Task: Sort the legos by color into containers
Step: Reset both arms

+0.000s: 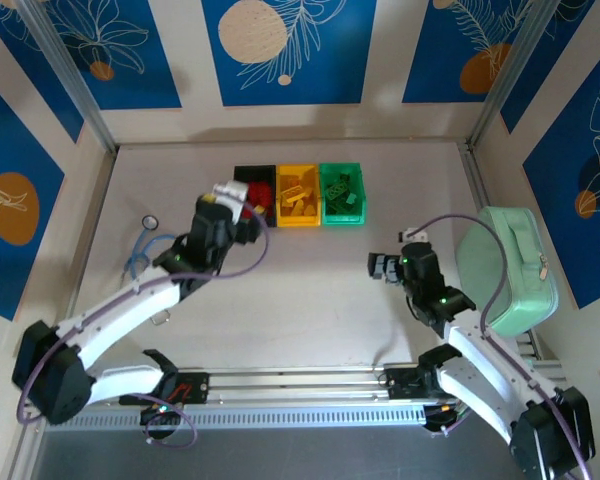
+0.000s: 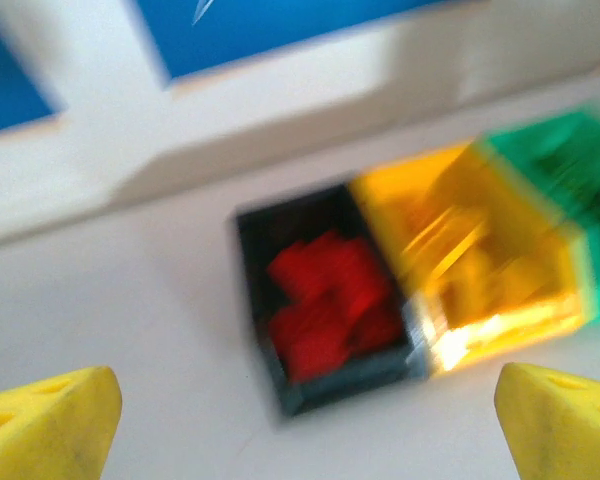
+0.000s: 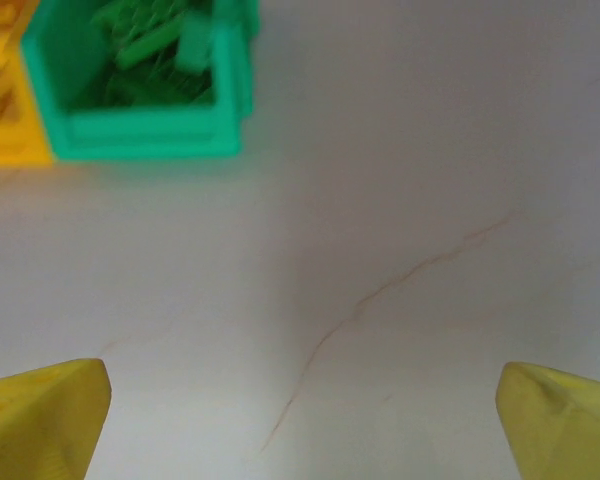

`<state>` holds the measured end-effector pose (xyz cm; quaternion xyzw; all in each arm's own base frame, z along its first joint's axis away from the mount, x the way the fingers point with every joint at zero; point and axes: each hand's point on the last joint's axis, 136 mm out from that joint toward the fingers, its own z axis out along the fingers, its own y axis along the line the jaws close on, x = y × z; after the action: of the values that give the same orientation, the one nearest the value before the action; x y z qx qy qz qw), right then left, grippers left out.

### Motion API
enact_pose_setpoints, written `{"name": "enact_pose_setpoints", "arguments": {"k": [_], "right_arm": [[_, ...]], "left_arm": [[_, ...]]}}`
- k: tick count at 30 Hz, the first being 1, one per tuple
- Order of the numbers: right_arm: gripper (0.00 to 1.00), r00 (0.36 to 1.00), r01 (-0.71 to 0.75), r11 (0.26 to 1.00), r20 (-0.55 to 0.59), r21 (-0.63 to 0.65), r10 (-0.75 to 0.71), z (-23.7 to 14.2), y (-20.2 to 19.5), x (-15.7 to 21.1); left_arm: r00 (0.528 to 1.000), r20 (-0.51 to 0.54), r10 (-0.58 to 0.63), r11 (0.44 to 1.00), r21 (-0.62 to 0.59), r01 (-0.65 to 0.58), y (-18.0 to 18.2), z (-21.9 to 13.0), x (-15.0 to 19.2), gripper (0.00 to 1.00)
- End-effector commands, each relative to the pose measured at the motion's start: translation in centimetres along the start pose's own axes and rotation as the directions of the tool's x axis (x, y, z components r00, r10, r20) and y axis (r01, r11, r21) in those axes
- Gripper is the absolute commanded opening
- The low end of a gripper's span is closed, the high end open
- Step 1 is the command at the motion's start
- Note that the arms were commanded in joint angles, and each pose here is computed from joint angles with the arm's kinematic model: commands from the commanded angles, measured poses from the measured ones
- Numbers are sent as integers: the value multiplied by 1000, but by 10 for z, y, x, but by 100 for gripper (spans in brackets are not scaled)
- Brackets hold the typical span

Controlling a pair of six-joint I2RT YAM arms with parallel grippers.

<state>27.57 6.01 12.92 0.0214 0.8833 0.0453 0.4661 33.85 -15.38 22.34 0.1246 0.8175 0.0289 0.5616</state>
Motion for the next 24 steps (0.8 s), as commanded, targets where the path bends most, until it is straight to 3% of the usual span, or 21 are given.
{"name": "enact_pose_setpoints", "arguments": {"k": [1,3,6,8,12,16,17,19,21,24], "right_arm": [[99,988,49,997,150,-51,-41,-4,2,-31],[99,973,70,998,218,1,-69,3,-11,-35],[99,966,-26,1000,259,-16,29,23,-33,-25],[99,966,-88,996,245,14,82,35,-50,-22],[99,949,-62,998,309,9,56,56,-52,-43],[99,947,-19,999,320,42,4,85,-54,-60],[99,956,-42,999,290,32,31,94,-58,-52],[99,933,-24,1000,359,3,21,99,-56,-48],[99,942,3,1000,336,29,-13,95,-51,-37],[99,937,-5,999,349,47,-12,99,-54,-41]], "left_arm": [[993,-94,65,945,-314,-91,62,-17,71,95],[996,-69,58,913,-399,-81,84,-29,88,98],[1000,-1,4,892,-451,-4,106,-36,88,99],[999,48,-16,878,-477,37,117,-28,93,100],[996,67,-51,859,-506,78,138,7,119,100],[988,154,-22,886,-455,91,137,36,105,100],[987,152,-52,893,-435,114,139,48,109,100],[995,97,-38,928,-365,71,129,67,113,100],[994,83,-64,939,-332,89,127,65,120,100],[984,172,-44,971,-225,83,109,54,124,100]]}}
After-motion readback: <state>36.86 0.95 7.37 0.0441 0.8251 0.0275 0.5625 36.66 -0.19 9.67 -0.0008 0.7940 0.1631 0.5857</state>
